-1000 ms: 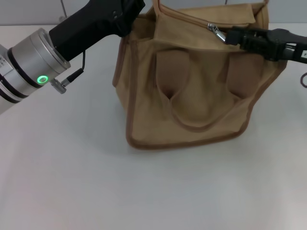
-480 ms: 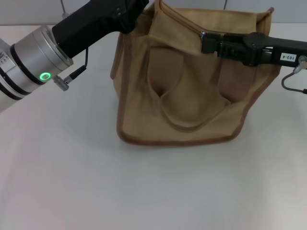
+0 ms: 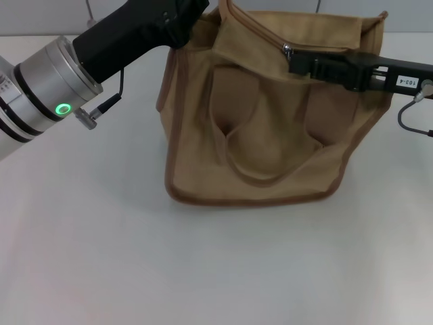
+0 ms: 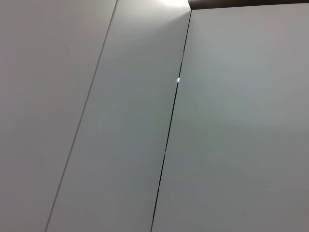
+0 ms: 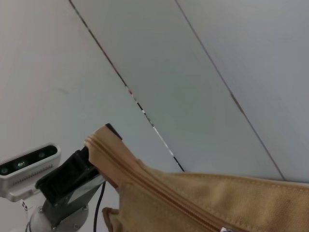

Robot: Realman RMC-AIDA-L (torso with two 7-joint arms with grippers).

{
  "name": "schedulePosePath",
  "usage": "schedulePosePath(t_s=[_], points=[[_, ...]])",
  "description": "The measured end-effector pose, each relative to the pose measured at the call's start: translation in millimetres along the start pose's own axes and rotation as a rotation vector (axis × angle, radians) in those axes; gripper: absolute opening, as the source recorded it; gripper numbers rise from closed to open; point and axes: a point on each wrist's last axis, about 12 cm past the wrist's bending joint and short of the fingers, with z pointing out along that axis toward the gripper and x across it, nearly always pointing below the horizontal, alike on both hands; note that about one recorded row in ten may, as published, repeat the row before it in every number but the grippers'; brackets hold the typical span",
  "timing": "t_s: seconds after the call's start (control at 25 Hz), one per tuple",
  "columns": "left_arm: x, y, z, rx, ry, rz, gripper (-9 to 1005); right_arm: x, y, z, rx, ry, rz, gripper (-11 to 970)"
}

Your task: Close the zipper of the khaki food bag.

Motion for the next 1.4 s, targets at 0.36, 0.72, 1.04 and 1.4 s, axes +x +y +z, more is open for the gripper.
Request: schedulePosePath(t_s=[0.36, 0.72, 1.04, 1.4], points=[[-3, -0.7, 6, 0.021, -0.013, 0.0, 61, 0, 6.0, -4, -0.057, 0.023, 0.025, 333], [-2, -0.8, 6, 0.02, -0.016, -0.004, 64, 0, 4.5, -5, -0.045, 0.021, 0.044, 332], [-1, -0.7, 5, 0.013, -0.014, -0.006, 67, 0, 13.1, -2, -0.118, 0.037, 0.024, 330], [1, -1.1, 3, 0.005, -0.015, -0.014, 70, 2, 7.2, -1, -0.073, 0.027, 0.048, 329]])
